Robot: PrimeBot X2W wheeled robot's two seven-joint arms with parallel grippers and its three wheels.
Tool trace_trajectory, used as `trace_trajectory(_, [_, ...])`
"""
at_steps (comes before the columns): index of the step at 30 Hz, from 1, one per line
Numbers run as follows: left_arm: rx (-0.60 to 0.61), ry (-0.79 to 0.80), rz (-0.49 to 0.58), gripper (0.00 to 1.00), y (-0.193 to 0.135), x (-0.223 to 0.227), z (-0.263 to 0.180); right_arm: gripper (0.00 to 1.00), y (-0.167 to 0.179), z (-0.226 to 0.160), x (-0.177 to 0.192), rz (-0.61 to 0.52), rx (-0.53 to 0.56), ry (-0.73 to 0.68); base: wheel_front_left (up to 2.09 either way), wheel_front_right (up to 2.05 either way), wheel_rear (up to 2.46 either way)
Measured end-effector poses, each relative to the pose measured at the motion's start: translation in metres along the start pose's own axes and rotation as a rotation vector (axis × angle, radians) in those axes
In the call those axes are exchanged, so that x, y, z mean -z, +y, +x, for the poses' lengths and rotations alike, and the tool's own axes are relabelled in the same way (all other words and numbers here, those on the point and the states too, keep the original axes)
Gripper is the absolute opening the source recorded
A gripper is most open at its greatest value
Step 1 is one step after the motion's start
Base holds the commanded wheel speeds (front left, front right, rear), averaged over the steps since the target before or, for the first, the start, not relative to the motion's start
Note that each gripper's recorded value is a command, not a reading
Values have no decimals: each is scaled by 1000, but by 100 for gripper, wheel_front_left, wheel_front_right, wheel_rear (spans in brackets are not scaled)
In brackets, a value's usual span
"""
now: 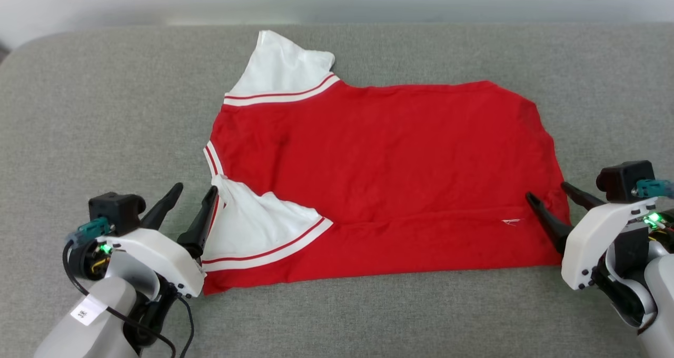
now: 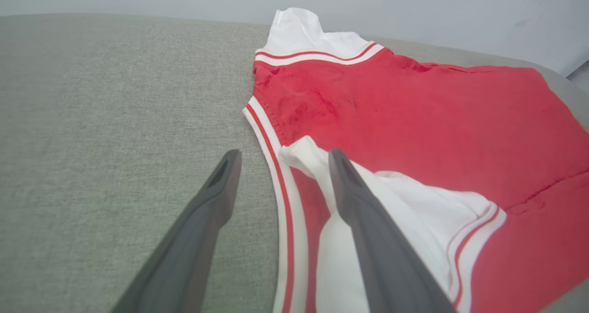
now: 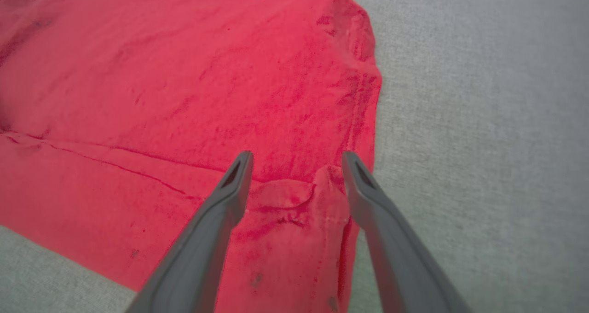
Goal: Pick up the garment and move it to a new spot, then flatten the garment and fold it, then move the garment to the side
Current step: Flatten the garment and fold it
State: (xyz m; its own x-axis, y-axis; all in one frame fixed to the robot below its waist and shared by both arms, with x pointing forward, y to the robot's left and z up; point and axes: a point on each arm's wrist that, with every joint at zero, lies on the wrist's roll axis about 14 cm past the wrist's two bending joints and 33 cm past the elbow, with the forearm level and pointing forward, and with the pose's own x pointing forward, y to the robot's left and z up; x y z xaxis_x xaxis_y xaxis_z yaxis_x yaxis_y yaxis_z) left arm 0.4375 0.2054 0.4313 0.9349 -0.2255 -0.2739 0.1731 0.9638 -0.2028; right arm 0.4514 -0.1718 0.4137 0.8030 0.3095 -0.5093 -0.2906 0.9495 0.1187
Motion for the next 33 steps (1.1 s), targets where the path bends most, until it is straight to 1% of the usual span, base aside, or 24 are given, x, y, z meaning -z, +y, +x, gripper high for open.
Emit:
trace_trajectory(2, [-43,-26,-30,100,4,-3,-4,100,1,-6,-6,-70,3,-15,0,0,0])
trace_trajectory(3, [-60,-33,-25,100,6,-4,-7,100,1,-9,-7,-82,6,-22,0,0,0])
trace_trajectory(5, [-87,-35,-22,100,8,-4,-13,100,4,-15,-5,-66,6,-29,0,0,0])
trace_trajectory(8, [-113,-1,-52,100,5,6,-24,100,6,-25,-4,-76,19,-28,0,0,0])
trace_trajectory(11, [-147,50,-58,100,4,17,-38,100,-2,-38,1,-22,63,-16,0,0,0])
trace_trajectory(15, [-140,124,-57,100,-5,31,-53,100,-7,-52,3,38,116,-15,0,0,0])
trace_trajectory(19, [-131,242,-71,100,-16,51,-66,100,-6,-62,19,91,158,35,0,0,0])
trace_trajectory(21, [-134,259,-70,100,-18,52,-68,100,-1,-66,20,101,162,41,0,0,0])
trace_trajectory(25, [-154,306,-65,100,-16,57,-69,100,10,-68,10,128,158,9,0,0,0])
trace_trajectory(29, [-191,361,-41,100,-7,67,-67,100,12,-71,16,134,167,30,0,0,0])
trace_trajectory(33, [-183,433,-32,100,-8,81,-64,100,14,-69,17,138,165,36,0,0,0])
